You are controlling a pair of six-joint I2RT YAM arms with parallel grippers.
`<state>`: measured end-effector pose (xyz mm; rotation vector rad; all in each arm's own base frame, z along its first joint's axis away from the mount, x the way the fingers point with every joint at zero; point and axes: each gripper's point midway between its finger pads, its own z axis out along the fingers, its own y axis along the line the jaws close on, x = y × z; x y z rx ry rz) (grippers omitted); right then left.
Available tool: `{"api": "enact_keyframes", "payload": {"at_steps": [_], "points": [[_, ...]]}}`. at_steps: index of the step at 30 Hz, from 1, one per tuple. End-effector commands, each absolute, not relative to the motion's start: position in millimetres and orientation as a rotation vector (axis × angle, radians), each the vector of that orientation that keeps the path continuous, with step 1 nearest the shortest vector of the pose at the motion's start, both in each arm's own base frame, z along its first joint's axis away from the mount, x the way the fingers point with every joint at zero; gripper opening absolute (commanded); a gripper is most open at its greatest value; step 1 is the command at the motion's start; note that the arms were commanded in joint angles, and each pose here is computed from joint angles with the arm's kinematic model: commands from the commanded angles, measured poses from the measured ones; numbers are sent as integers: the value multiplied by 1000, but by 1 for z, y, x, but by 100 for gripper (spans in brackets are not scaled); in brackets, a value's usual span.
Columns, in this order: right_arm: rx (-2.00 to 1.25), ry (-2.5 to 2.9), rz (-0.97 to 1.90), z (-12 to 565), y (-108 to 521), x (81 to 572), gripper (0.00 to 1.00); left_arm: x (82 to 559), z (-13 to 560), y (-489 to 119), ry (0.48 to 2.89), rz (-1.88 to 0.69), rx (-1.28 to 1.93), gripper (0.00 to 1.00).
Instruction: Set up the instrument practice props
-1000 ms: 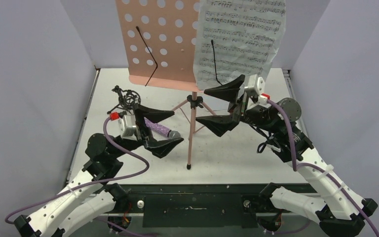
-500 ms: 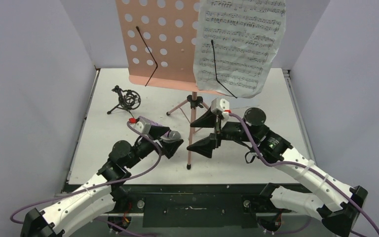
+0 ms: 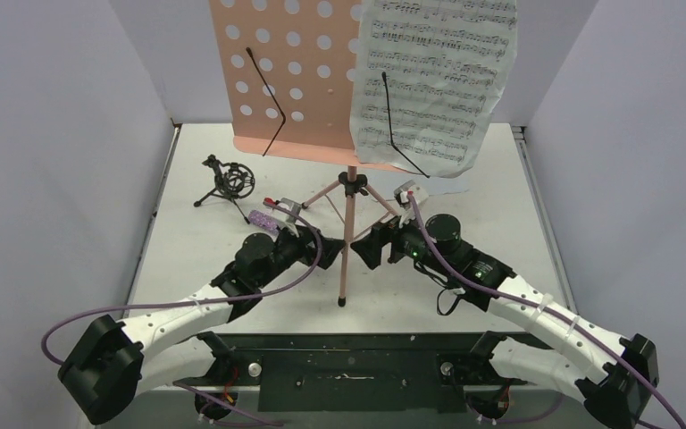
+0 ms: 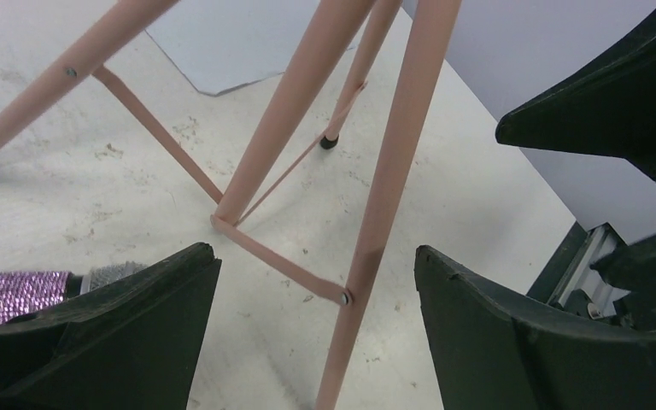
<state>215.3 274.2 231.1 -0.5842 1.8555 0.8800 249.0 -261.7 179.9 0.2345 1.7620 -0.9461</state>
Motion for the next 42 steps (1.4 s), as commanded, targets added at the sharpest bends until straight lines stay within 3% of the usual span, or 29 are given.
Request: {"api": "enact_keyframes", "payload": {"at_steps": [1,23,31,41,42], "points": [[-237,1860,668,240,231,257,90,276,240,-277,1589,-939,214,82],[31,1921,703,200,161,337,90,328,271,-310,1478,-907,161,37],[71,1910,691,196,154,351,90,335,266,-312,1474,-913,129,1],[189,1937,676,172,135,384,90,331,258,-307,1476,-908,122,0],[207,1943,683,168,132,388,90,330,259,-307,1476,-909,128,3]]}}
